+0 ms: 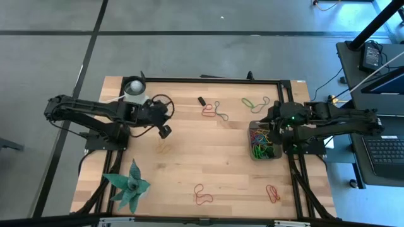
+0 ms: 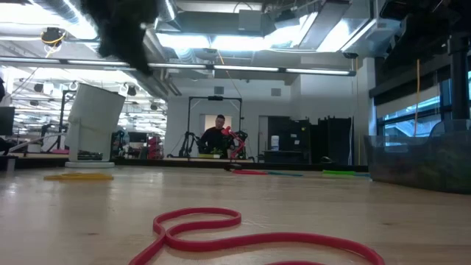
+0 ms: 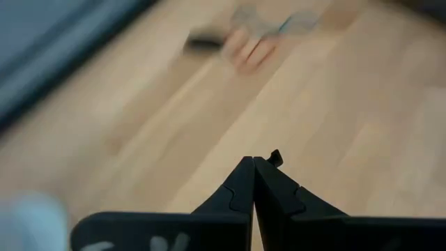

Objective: Pick and place rubber bands into bin
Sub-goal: Put the yellow rubber band into the black bin

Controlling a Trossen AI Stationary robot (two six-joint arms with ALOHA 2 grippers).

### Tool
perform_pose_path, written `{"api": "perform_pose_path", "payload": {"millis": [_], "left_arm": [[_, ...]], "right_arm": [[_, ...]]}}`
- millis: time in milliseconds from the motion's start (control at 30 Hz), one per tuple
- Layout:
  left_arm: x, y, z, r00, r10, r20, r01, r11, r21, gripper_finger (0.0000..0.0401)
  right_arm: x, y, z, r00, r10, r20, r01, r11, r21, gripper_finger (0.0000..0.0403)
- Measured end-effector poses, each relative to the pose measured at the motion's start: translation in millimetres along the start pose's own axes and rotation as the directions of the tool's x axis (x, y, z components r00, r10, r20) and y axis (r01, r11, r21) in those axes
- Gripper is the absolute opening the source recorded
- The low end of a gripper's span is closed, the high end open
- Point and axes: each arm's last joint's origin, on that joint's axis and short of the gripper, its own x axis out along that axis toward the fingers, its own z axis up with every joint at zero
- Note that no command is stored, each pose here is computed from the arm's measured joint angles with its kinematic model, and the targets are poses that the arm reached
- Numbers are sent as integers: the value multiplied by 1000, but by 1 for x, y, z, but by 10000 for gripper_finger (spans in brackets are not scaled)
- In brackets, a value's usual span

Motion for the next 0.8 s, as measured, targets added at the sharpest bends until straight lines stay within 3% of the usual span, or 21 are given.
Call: {"api": "perform_pose_path", "payload": {"millis": [100,267,600,800], "left_arm": [[5,0,-7,993,6,-117,-18,995,-97,5],[21,-5,-20,968,-32,-250,1,993,-122,33],[58,-14,-40,888,135,-440,-272,925,-265,122],[84,-27,-57,794,138,-593,-325,919,-221,131]], "right_arm": [[0,0,0,1000,0,0,0,1000,0,102],[0,0,0,1000,-1,-1,1,1000,-1,102],[0,0,0,1000,-1,-1,1,1000,2,102],[0,0,0,1000,-1,-2,1,1000,3,102]]}}
